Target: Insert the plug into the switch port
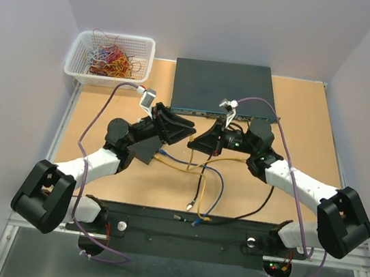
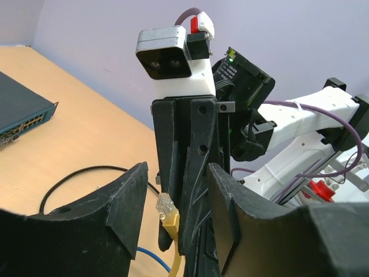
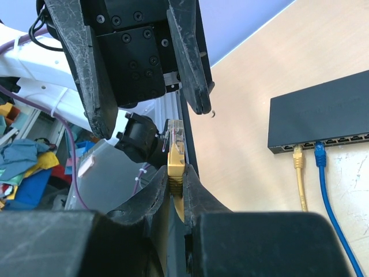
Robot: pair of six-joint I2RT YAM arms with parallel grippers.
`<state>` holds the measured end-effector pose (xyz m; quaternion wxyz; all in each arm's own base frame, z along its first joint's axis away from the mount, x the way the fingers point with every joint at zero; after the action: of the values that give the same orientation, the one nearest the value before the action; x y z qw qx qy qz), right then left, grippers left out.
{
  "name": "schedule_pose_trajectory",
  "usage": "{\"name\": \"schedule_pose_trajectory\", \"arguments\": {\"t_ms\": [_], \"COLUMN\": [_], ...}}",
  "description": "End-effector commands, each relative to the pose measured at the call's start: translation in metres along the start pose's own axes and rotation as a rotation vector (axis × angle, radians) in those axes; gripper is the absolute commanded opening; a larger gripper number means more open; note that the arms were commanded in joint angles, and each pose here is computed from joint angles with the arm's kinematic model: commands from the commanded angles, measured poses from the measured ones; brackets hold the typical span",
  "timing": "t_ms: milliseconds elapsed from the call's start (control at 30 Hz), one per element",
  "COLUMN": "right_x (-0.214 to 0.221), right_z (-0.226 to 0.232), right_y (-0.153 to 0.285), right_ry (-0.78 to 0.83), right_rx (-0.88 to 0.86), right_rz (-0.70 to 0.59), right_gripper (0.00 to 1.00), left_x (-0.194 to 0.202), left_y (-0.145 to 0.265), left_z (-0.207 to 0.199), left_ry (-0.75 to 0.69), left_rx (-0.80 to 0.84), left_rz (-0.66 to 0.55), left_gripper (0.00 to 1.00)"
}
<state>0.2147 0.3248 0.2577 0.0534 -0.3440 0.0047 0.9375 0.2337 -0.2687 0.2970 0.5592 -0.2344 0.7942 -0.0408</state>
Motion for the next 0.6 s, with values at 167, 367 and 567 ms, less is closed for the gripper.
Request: {"name": "schedule_pose_trajectory", "arguments": {"t_ms": [167,367,567], "right_x": [-0.009,-0.013,-0.015], "right_z": [0.016,0.017,0.019], "right_y": [-0.008,-0.010,-0.013], "right_ry": [0.061,0.064,0.067], "right_rx": [-0.066,-0.066,-0.072], "right_rz": [-0.015,-0.027,-0.029], "right_gripper": [0.00,0.01,0.01], "left_x": [-0.044,-0.035,-0.025], "left_y": [0.000,-0.001,0.002], "left_z": [-0.031,-0.022,-0.015], "left_ry": [-0.237,-0.235,-0.221], "left_rx": [0.108,0.077,0.049], "left_rz": [-0.158,-0.117,-0.084], "left_gripper": [0.56,0.56,0.56]}}
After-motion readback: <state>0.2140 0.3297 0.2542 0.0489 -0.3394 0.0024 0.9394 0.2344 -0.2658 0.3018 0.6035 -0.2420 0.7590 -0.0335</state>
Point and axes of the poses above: each gripper's point midway between its finger pads, its own y axis back along the fingers, its own z axis along the line the jaws close on, x = y × z, the point moved 1 cm from there along y, back along the fingers, and after that the axes turned 12 degrees about -y, right-handed, at the moved point
